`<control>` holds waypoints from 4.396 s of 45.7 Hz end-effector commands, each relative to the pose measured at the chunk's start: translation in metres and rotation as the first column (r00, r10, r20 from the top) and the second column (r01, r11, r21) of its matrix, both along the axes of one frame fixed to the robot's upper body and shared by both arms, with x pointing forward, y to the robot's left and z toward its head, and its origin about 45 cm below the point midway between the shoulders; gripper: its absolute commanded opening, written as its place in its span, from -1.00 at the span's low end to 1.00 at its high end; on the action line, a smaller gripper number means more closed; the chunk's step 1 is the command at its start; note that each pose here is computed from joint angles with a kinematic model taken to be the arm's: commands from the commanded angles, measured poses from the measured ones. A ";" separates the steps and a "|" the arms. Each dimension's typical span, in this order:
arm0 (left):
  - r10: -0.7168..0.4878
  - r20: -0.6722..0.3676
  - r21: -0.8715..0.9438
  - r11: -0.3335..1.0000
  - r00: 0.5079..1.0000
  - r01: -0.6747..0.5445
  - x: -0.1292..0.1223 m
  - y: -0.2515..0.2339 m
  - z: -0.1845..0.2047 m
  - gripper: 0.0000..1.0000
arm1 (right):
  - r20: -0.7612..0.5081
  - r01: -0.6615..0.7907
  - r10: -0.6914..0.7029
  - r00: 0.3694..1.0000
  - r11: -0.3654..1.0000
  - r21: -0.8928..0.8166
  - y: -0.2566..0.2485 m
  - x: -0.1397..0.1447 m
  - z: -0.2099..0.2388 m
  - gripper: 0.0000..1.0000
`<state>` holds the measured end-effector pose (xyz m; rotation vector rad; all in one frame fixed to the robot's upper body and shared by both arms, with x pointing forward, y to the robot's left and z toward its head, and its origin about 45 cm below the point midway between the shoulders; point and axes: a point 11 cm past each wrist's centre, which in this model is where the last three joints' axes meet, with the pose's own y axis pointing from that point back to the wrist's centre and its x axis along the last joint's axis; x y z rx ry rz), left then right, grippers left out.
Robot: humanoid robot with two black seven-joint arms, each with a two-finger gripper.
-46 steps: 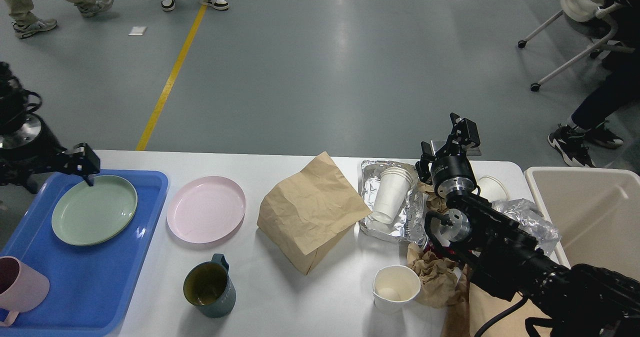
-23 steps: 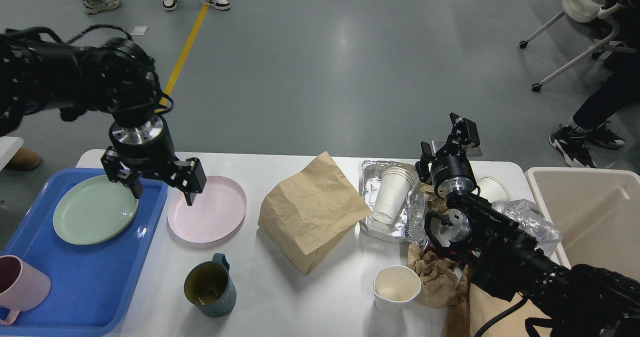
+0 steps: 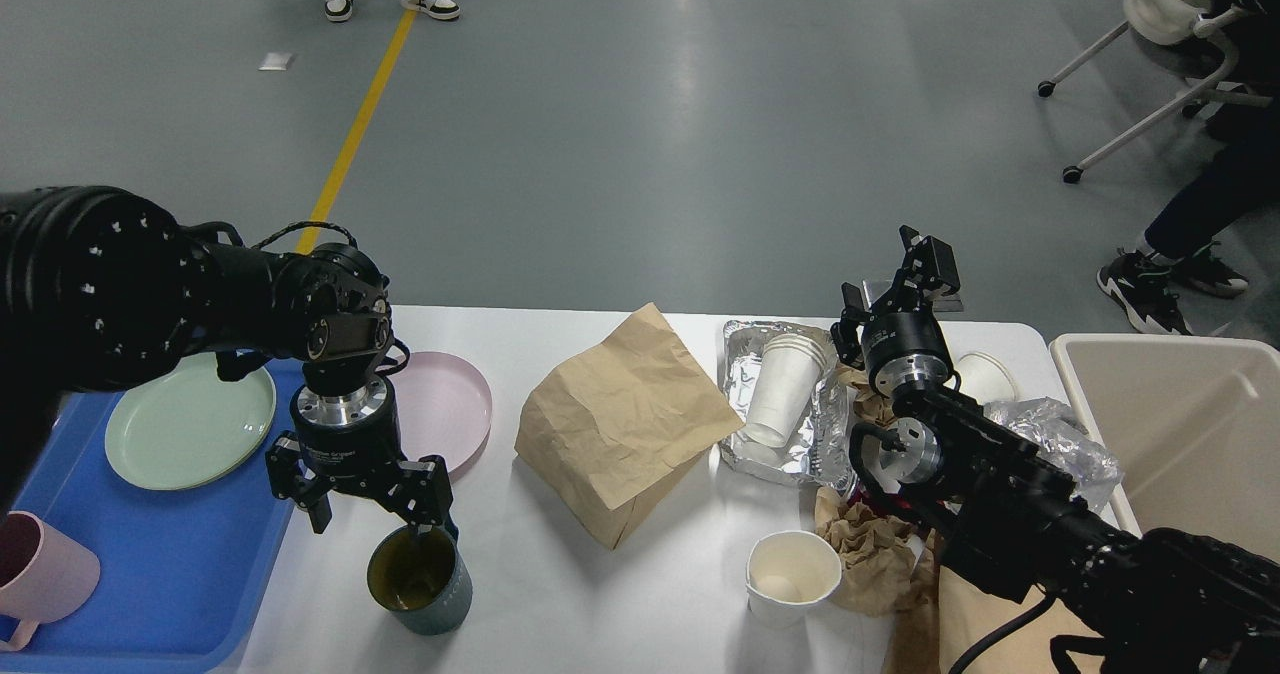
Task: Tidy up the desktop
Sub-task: 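Reach the left gripper down to the dark green mug, then grasp the dark green mug and place it on the blue tray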
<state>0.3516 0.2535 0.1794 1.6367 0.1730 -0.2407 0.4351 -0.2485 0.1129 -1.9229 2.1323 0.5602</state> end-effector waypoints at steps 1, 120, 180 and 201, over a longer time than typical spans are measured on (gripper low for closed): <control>0.008 -0.006 0.009 1.000 1.000 -0.008 -0.001 0.005 -0.015 0.92 | 0.000 0.000 0.000 1.000 1.000 0.000 0.000 0.000 0.000 1.00; 0.496 0.138 0.041 0.862 0.858 -0.505 -0.033 0.214 0.011 -1.00 | 0.001 0.000 0.000 1.000 1.000 0.000 0.000 0.001 0.001 1.00; 0.463 0.267 0.055 0.869 0.845 -0.493 -0.001 0.228 0.044 0.83 | 0.000 0.000 0.000 1.000 1.000 0.000 0.000 0.000 0.000 1.00; 0.272 0.392 -0.028 0.958 0.879 -0.284 0.071 0.127 0.124 0.84 | 0.000 0.000 0.000 1.000 1.000 0.000 0.000 0.000 0.000 1.00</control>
